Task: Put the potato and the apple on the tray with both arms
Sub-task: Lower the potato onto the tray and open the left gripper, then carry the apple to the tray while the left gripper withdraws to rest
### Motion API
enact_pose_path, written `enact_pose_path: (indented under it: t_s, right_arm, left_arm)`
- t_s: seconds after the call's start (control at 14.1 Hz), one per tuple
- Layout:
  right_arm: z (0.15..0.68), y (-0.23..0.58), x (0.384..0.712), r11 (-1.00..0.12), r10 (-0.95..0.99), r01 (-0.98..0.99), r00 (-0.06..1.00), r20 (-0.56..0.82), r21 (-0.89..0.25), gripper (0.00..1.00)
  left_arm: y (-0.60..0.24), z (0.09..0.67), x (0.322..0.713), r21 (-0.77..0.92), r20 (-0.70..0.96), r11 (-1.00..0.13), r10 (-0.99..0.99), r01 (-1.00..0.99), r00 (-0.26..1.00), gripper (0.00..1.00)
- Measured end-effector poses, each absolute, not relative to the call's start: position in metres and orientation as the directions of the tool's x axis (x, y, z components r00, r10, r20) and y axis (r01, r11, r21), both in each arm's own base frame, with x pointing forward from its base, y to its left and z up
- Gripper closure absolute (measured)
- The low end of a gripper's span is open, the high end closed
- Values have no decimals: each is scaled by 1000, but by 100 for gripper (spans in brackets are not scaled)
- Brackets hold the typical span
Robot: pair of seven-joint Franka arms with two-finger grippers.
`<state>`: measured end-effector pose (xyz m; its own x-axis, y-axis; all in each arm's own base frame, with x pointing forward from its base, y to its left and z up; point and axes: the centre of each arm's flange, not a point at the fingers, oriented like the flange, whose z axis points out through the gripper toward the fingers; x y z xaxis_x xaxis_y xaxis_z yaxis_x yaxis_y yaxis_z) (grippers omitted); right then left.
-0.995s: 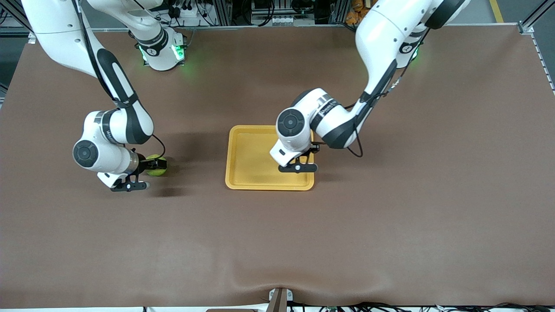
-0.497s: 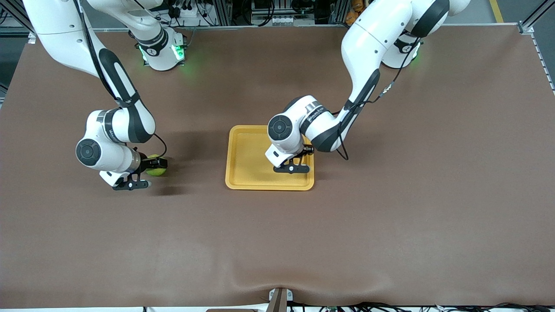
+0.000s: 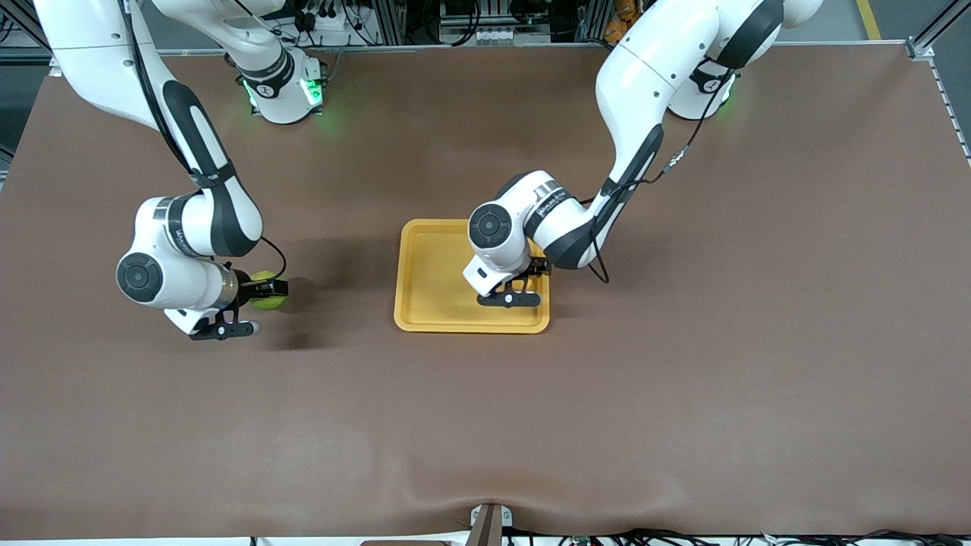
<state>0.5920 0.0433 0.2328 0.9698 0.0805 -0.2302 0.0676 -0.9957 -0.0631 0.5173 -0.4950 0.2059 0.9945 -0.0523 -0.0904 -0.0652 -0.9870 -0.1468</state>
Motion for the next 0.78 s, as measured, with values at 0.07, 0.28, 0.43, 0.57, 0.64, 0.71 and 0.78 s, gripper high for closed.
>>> enact_pose_path:
  t_s: [0.07, 0.28, 0.43, 0.57, 0.64, 0.71, 0.78]
  right_arm:
    - [235, 44, 593, -996, 79, 66, 968, -237, -64, 13]
    - [247, 56, 598, -997, 61, 48, 964, -259, -59, 13]
    - [257, 79, 601, -999, 35, 24, 965, -261, -45, 13]
    - [267, 111, 602, -1000, 7, 0, 968, -253, -29, 13]
    - [272, 128, 603, -1000, -6, -12, 969, -248, -23, 13]
    - [279, 147, 603, -999, -21, -27, 970, -243, -23, 13]
    - [286, 165, 602, -999, -35, -43, 971, -237, -28, 13]
  left_arm:
    - [-496, 223, 523, -135, -70, -989, -49, -58, 996, 0]
    - [-478, 291, 542, -127, -22, -992, -8, -11, 1000, 0]
    - [-438, 342, 571, -116, 14, -991, 62, 63, 998, 0]
    - [-381, 379, 601, -124, 22, -982, 142, 143, 990, 0]
    - [-350, 392, 616, -127, 22, -977, 170, 172, 985, 0]
    - [-320, 402, 629, -127, 22, -974, 184, 185, 983, 0]
    - [-292, 409, 640, -130, 19, -973, 192, 192, 981, 0]
